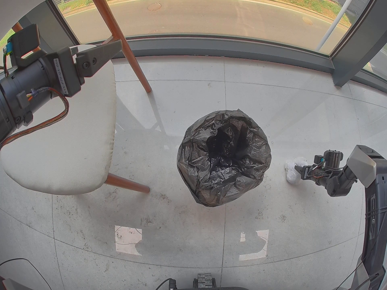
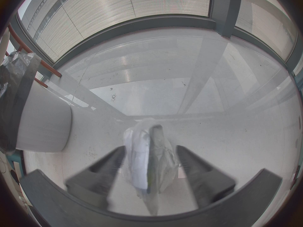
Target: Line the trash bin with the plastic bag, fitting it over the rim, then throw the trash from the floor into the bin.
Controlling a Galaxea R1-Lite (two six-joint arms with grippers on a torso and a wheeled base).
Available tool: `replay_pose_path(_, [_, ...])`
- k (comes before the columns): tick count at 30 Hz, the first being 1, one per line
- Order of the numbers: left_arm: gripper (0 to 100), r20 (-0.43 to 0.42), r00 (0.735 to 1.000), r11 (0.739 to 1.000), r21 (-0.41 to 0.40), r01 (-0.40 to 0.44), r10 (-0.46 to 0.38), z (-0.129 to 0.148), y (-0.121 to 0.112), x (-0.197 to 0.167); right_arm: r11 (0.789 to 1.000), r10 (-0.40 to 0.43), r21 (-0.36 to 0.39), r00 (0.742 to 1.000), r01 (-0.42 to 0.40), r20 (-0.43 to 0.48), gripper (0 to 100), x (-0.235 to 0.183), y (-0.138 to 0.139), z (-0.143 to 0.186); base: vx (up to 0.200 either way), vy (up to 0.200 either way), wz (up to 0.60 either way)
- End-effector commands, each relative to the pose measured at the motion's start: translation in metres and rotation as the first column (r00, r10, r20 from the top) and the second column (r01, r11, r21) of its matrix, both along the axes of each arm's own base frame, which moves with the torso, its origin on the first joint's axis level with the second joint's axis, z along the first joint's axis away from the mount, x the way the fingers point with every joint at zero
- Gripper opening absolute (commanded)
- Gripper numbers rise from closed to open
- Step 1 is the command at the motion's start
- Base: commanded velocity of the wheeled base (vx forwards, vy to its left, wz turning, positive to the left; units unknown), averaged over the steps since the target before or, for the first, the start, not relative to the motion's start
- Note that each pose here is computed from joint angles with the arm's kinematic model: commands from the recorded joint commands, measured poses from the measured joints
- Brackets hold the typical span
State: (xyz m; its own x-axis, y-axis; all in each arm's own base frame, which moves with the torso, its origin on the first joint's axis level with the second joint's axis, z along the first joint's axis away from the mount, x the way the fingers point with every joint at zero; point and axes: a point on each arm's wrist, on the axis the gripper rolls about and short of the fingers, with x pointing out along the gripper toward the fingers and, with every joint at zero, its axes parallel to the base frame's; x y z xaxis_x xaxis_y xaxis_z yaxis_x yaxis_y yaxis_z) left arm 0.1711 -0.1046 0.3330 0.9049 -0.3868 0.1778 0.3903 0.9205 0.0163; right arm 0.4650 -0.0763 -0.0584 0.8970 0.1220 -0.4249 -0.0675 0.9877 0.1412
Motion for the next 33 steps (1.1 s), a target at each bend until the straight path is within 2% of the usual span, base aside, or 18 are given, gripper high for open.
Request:
replay_pose_path(1, [100,0.016,1.000,1.000,-0.013,0.005,-0.005,0.003,0.004,-0.007,1.000,0.000,0.005,1.000,0.000,-0.003,0,-0.001,-0.003,-0.002,0.000,0.000,0.00])
replay_pose_path(3, [100,0.019,1.000,1.000,-0.014,0.005,-0.005,0.004,0.005,-0.009,1.000,-0.006,0.006,0.999,0.005,0.034,0,-0.003,-0.010,0.019,0.000,0.000,0.00])
replay_pose_path(5, [100,0.022,1.000,1.000,-0.017,0.002,-0.002,0.005,0.006,-0.010,1.000,0.017,0.020,0.997,-0.019,0.081,0,-0.010,-0.012,0.057,0.000,0.000,0.00])
replay_pose_path(8, [100,0.024,1.000,1.000,-0.018,0.002,-0.002,0.003,0.009,-0.014,0.995,0.082,0.039,0.986,-0.089,0.143,0,-0.033,-0.008,0.115,0.000,0.000,0.00])
replay_pose_path(13, [100,0.008,1.000,1.000,-0.007,0.008,-0.008,-0.007,0.014,-0.023,0.975,0.189,0.079,0.960,-0.209,0.204,0,-0.099,0.019,0.208,0.000,0.000,0.00])
replay_pose_path(17, [100,0.019,1.000,1.000,-0.014,0.008,-0.008,-0.005,0.017,-0.027,0.954,0.262,0.084,0.934,-0.289,0.242,0,-0.141,0.051,0.253,0.000,0.000,0.00])
replay_pose_path(18, [100,0.019,1.000,1.000,-0.014,0.007,-0.006,-0.005,0.017,-0.027,0.953,0.264,0.086,0.934,-0.292,0.241,0,-0.142,0.052,0.253,0.000,0.000,0.00])
replay_pose_path(21, [100,0.020,1.000,1.000,-0.015,0.010,-0.009,-0.005,0.016,-0.027,0.917,0.357,0.093,0.902,-0.388,0.244,0,-0.169,0.086,0.270,0.000,0.000,0.00])
replay_pose_path(23, [100,0.019,1.000,1.000,-0.014,0.011,-0.011,-0.005,0.016,-0.027,0.904,0.386,0.093,0.890,-0.417,0.243,0,-0.174,0.096,0.271,0.000,0.000,0.00])
replay_pose_path(27, [100,0.036,0.999,1.000,-0.020,0.011,-0.010,0.000,0.017,-0.028,0.846,0.494,0.094,0.837,-0.525,0.236,0,-0.186,0.133,0.270,0.000,0.000,0.00])
replay_pose_path(28, [100,0.040,0.999,1.000,-0.023,0.011,-0.010,0.001,0.017,-0.028,0.840,0.503,0.095,0.832,-0.534,0.233,0,-0.186,0.137,0.269,0.000,0.000,0.00])
replay_pose_path(30, [100,0.047,0.999,0.999,-0.032,0.007,-0.006,0.005,0.018,-0.029,0.803,0.558,0.094,0.798,-0.588,0.225,0,-0.189,0.158,0.265,0.000,0.000,0.00])
replay_pose_path(33, [100,0.044,0.999,1.000,-0.031,0.004,-0.003,0.004,0.018,-0.029,0.798,0.571,0.093,0.795,-0.596,0.203,0,-0.187,0.174,0.258,0.000,0.000,0.00])
